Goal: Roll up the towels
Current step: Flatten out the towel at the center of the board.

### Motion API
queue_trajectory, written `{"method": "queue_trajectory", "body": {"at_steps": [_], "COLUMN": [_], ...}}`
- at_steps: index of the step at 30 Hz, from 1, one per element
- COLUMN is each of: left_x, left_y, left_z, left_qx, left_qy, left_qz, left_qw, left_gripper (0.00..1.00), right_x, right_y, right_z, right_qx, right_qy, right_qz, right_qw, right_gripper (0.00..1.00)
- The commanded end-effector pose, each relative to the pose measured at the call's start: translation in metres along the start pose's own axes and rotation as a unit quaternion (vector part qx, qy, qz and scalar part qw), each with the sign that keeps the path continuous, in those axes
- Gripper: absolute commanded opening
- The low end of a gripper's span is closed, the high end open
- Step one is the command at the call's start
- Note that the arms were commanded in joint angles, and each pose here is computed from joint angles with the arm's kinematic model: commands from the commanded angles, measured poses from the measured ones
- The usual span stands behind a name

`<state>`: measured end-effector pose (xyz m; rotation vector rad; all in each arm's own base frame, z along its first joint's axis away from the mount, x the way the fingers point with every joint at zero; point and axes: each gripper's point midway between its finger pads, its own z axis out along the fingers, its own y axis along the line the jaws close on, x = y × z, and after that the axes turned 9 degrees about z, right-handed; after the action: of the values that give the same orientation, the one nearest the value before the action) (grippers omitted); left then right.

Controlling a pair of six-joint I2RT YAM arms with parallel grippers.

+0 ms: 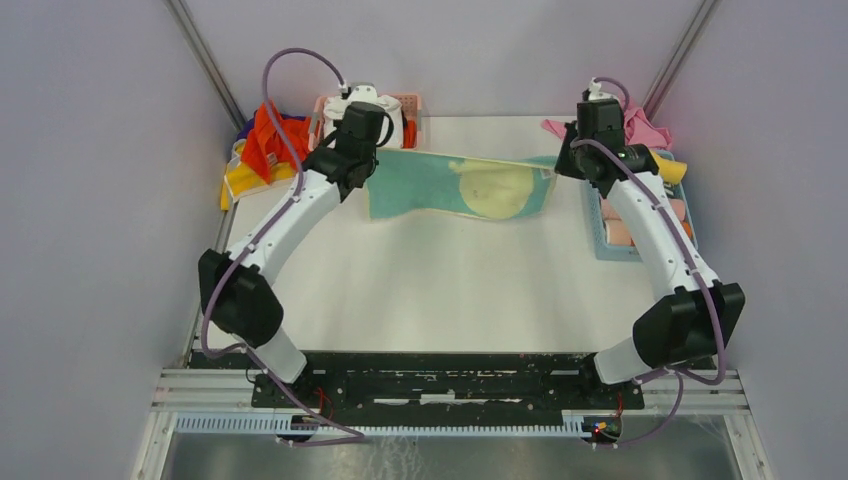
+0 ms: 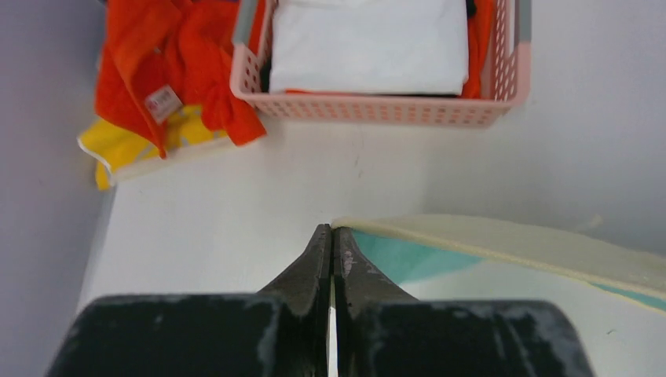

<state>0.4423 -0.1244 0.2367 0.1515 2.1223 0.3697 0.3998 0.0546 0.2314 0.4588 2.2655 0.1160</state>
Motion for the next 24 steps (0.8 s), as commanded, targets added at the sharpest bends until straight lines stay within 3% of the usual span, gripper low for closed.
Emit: {"method": "queue_trajectory", "body": {"at_steps": [1,4,7,13,15,19,24], "left_x": [-0.054,-0.035,0.013,0.136,0.166,0.187,0.163], "left_y": [0.062,0.069,0.058,0.020,0.009,-0.001,0.021], "left_z": [-0.046,-0.061,-0.068,-0.083,-0.091,-0.112,-0.126], "left_qx": [-0.080,-0.068,-0.024,0.075,0.101,0.143,0.122], "left_qy": [-0.097,-0.113,-0.091,0.032,0.068,0.090,0.049], "left_qz": [0.033,0.015,-0.018,-0.117,-0.149,-0.197,-0.213], "left_qw": [0.992,0.991,0.995,0.990,0.981,0.966,0.968], "left_gripper": [0.03,0.03,0.03,0.09,0.17,0.34,0.55], "right_x": [-0.046,-0.036,0.007,0.121,0.155,0.198,0.187], "right_y": [0.003,0.003,-0.003,-0.025,-0.033,-0.039,-0.057], "right_z": [-0.031,-0.041,-0.041,-0.034,-0.036,-0.049,-0.056], "right_qx": [-0.023,-0.044,-0.068,-0.084,-0.088,-0.105,-0.070], "right_qy": [-0.068,-0.070,-0.032,0.112,0.154,0.204,0.175], "right_qz": [0.016,0.021,0.028,0.038,0.044,0.062,0.029], "right_qw": [0.997,0.996,0.997,0.989,0.983,0.971,0.982], "right_gripper": [0.03,0.04,0.05,0.13,0.24,0.40,0.52]}}
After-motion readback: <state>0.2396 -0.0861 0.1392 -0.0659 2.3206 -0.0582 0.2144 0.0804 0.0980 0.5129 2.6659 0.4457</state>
